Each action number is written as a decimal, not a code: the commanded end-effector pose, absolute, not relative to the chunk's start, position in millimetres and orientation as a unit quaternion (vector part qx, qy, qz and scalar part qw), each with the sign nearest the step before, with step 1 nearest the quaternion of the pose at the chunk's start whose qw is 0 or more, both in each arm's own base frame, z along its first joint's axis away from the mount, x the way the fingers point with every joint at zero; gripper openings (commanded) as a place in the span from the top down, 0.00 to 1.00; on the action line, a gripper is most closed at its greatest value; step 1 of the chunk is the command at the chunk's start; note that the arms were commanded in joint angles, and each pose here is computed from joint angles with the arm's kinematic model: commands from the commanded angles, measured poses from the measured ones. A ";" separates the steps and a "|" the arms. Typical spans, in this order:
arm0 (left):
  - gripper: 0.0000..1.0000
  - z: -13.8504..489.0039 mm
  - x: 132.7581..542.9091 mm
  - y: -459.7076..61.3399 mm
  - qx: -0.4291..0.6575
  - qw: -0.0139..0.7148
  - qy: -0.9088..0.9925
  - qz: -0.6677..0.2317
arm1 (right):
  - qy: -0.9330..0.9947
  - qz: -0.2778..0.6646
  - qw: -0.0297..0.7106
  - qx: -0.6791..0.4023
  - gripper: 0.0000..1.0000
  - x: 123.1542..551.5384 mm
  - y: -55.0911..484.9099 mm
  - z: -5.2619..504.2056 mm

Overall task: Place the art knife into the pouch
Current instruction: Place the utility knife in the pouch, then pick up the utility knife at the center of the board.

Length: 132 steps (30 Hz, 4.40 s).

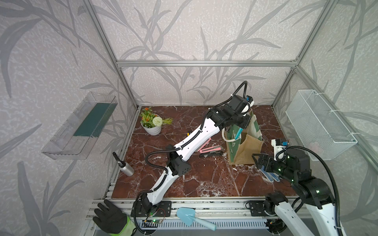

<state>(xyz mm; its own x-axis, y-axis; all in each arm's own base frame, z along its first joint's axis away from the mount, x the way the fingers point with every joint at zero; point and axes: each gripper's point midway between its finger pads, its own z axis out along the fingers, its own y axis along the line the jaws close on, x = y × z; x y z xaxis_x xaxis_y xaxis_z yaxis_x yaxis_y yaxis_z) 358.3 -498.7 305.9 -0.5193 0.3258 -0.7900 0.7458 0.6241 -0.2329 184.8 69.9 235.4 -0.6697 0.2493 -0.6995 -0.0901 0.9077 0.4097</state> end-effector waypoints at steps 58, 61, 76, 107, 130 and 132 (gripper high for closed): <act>0.08 353.9 374.3 -372.8 0.238 0.459 0.855 -0.034 | 0.891 0.213 0.400 0.012 0.10 191.3 77.4 244.8; 0.16 338.8 373.8 -325.4 0.199 0.437 0.877 0.011 | 0.891 0.211 0.402 0.008 0.10 192.2 77.3 248.6; 0.40 176.8 356.0 -128.9 -0.017 0.294 0.955 0.036 | 0.893 0.213 0.395 -0.003 0.10 201.2 82.1 245.6; 0.63 21.4 367.7 -139.5 -0.009 0.119 0.993 0.006 | 0.908 0.170 0.381 0.025 0.10 197.9 65.6 225.0; 0.85 16.0 364.9 -146.8 -0.010 0.103 0.995 -0.013 | 0.908 0.153 0.388 0.028 0.10 199.5 59.8 229.2; 0.86 28.3 366.6 -149.9 -0.002 0.119 0.993 -0.011 | 0.907 0.157 0.389 0.028 0.10 200.2 61.0 229.1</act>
